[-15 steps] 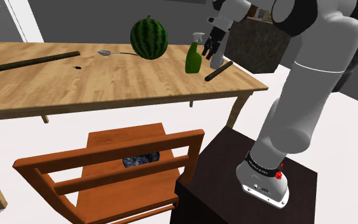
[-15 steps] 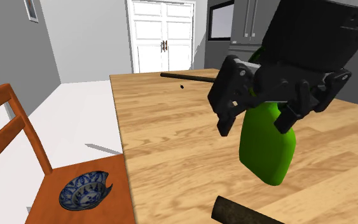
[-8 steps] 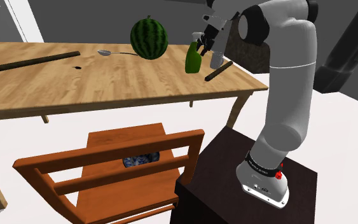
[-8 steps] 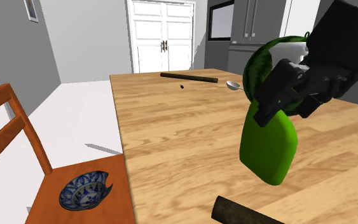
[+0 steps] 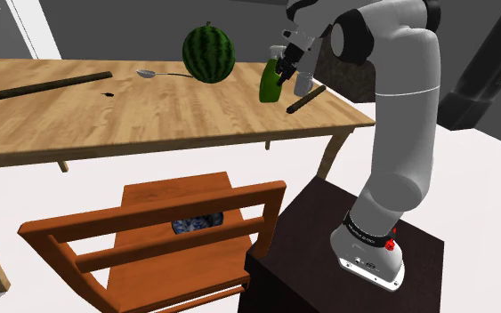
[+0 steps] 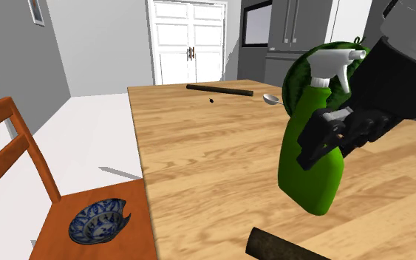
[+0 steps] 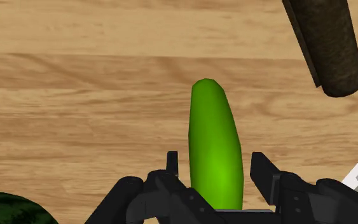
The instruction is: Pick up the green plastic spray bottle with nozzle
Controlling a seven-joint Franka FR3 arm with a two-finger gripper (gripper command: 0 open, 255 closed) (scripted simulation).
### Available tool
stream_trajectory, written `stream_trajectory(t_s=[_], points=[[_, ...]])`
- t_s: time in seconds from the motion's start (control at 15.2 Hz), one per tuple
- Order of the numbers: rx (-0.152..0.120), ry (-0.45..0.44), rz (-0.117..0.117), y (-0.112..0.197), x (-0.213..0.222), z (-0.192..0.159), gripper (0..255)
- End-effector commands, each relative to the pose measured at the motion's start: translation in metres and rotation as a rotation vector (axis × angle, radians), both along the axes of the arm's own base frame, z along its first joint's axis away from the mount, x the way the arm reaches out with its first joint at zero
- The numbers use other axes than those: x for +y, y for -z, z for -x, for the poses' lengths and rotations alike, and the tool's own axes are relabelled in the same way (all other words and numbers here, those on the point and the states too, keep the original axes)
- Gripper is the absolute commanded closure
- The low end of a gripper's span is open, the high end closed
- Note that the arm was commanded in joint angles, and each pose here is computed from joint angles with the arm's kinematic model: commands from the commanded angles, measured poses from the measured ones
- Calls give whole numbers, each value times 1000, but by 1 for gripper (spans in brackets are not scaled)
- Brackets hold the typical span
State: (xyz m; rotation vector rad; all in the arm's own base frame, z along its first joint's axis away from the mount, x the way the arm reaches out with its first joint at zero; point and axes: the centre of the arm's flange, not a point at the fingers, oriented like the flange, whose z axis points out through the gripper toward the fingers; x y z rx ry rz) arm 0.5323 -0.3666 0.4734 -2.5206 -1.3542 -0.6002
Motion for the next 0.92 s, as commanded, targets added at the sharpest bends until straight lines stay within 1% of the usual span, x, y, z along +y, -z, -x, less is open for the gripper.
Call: stream_trajectory(t_s=[0.0, 0.53, 0.86], points=[[0, 0, 0, 1, 0, 0, 255], [0, 0, 0, 1, 0, 0, 255], [0, 0, 0, -26, 0, 0, 255]])
